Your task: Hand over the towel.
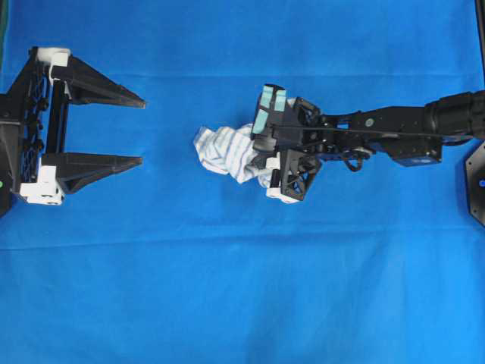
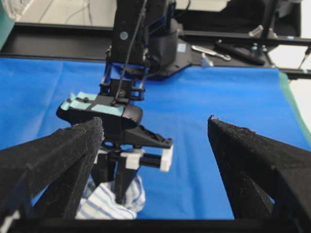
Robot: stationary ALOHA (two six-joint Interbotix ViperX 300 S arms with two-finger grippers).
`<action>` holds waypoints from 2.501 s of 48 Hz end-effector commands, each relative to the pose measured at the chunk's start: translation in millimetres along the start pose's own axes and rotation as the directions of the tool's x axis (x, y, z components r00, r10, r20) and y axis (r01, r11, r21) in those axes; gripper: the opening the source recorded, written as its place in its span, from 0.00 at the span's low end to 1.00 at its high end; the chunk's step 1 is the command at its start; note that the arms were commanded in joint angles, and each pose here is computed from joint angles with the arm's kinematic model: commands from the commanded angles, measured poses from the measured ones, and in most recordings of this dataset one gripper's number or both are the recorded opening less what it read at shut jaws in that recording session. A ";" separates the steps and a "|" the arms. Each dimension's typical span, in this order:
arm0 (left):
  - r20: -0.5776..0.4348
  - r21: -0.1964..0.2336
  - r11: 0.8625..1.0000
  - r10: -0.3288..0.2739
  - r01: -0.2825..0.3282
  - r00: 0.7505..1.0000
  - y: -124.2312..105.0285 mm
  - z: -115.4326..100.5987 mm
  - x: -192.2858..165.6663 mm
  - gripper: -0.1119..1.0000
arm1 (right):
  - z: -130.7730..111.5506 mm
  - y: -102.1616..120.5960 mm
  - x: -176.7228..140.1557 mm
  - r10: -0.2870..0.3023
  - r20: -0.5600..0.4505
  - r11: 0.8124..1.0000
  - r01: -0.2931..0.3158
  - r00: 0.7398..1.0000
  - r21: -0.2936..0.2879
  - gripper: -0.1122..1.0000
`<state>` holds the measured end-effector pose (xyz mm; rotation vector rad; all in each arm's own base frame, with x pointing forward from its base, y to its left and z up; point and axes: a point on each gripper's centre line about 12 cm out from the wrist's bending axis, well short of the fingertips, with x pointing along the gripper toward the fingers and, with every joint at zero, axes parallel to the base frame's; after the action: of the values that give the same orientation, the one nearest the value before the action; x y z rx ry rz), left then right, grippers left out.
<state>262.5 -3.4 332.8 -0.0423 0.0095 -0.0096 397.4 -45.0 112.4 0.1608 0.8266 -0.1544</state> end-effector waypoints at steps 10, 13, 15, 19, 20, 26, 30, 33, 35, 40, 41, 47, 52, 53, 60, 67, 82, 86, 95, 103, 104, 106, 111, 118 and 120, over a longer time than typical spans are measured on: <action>0.015 0.002 1.000 0.001 -0.001 1.000 0.3 3.9 0.7 0.93 | 12.2 1.5 -4.1 0.004 0.029 1.000 -0.004 1.000 0.004 0.20; 0.015 0.002 1.000 0.001 -0.001 1.000 0.3 3.9 0.7 0.93 | 12.2 1.5 -4.1 0.004 0.029 1.000 -0.004 1.000 0.008 0.20; 0.015 0.003 1.000 0.001 -0.001 1.000 0.3 3.9 0.7 0.93 | 12.2 1.6 -4.1 0.004 0.029 1.000 -0.004 1.000 0.011 0.20; 0.015 0.002 1.000 0.001 -0.001 1.000 0.3 3.9 0.7 0.93 | 12.0 1.6 -4.1 0.004 0.027 1.000 -0.005 1.000 0.015 0.23; 0.015 0.002 1.000 0.001 -0.001 1.000 0.3 3.9 0.7 0.93 | 12.0 1.6 -4.1 0.004 0.027 1.000 -0.005 1.000 0.017 0.28; 0.014 0.003 1.000 0.001 -0.001 1.000 0.3 3.2 0.7 0.93 | 13.8 1.8 -11.5 0.006 0.039 1.000 -0.007 0.999 0.018 0.61; 0.014 0.003 1.000 0.001 -0.001 1.000 0.3 3.2 0.7 0.93 | 18.5 2.4 -25.2 0.010 0.068 1.000 -0.011 0.998 0.018 0.75; 0.014 0.003 1.000 0.001 -0.001 1.000 0.3 3.2 0.7 0.93 | 25.0 3.2 -40.4 0.014 0.105 1.000 -0.016 0.994 0.017 0.74; 0.014 0.003 1.000 0.001 -0.001 1.000 0.3 3.2 0.7 0.93 | 30.7 3.9 -55.4 0.018 0.143 1.000 -0.021 0.990 0.016 0.73; 0.014 0.003 1.000 0.001 -0.001 1.000 0.3 3.2 0.7 0.93 | 41.5 4.7 -89.1 0.027 0.230 0.999 -0.031 0.973 0.014 0.74; 0.012 0.003 1.000 0.001 -0.001 1.000 0.3 2.6 0.6 0.93 | 44.0 5.5 -96.7 0.031 0.252 0.999 -0.035 0.967 0.012 0.74; 0.012 0.003 1.000 0.001 -0.001 1.000 0.3 2.6 0.6 0.93 | 53.2 7.4 -138.0 0.046 0.388 0.999 -0.049 0.920 -0.001 0.74; 0.012 0.003 1.000 0.002 -0.002 1.000 0.4 2.6 0.6 0.93 | 53.8 8.4 -165.8 0.059 0.499 0.998 -0.061 0.865 -0.012 0.74; 0.012 0.005 1.000 0.001 -0.001 1.000 0.3 2.6 0.6 0.93 | 52.4 8.1 -170.1 0.060 0.517 0.998 -0.062 0.854 -0.013 0.74; 0.023 0.005 1.000 0.001 -0.001 1.000 0.4 3.0 0.4 0.93 | 48.1 11.3 -204.0 0.085 0.650 0.996 -0.079 0.755 -0.039 0.74; 0.032 0.003 1.000 0.002 -0.002 0.999 0.5 1.8 -0.1 0.93 | 45.5 20.8 -227.0 0.133 0.722 0.991 -0.090 0.679 -0.098 0.74; 0.032 0.005 1.000 0.002 -0.002 0.999 0.6 -1.6 -0.4 0.93 | 47.2 28.8 -227.8 0.168 0.746 0.985 -0.091 0.644 -0.144 0.74; 0.032 0.005 1.000 0.002 -0.002 0.999 0.7 -2.0 -1.3 0.93 | 46.9 28.8 -227.0 0.168 0.743 0.985 -0.091 0.648 -0.144 0.74; 0.008 0.005 1.000 0.000 0.000 1.000 0.2 -2.6 -9.2 0.93 | 41.0 27.2 -237.7 0.168 0.739 0.986 -0.092 0.652 -0.142 0.74; -0.034 0.004 1.000 -0.012 0.012 0.999 -2.5 -4.5 -28.6 0.92 | 24.3 22.7 -266.4 0.167 0.735 0.986 -0.091 0.657 -0.142 0.74; -0.036 0.006 1.000 -0.012 0.013 0.999 -2.5 -4.8 -32.0 0.92 | 21.5 22.0 -269.7 0.167 0.735 0.986 -0.091 0.657 -0.142 0.74; -0.037 0.006 1.000 -0.014 0.015 0.999 -2.7 -7.1 -40.2 0.92 | 15.5 20.9 -276.6 0.169 0.736 0.985 -0.093 0.656 -0.143 0.74; -0.030 0.010 1.000 -0.016 0.016 0.999 -2.2 -12.8 -57.8 0.92 | -4.1 16.2 -293.1 0.169 0.747 0.985 -0.090 0.643 -0.145 0.74; 0.009 0.016 1.000 -0.017 0.017 1.000 -1.1 -27.4 -85.1 0.92 | -41.4 8.7 -306.3 0.171 0.768 0.985 -0.090 0.617 -0.147 0.74; 0.019 0.016 1.000 -0.018 0.017 1.000 -0.8 -32.3 -92.1 0.92 | -51.8 7.1 -306.3 0.173 0.769 0.985 -0.092 0.616 -0.147 0.74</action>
<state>180.1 -4.3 301.6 -0.0288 0.0234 -0.0234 168.4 -5.7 309.5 0.0528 -0.0530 -0.0323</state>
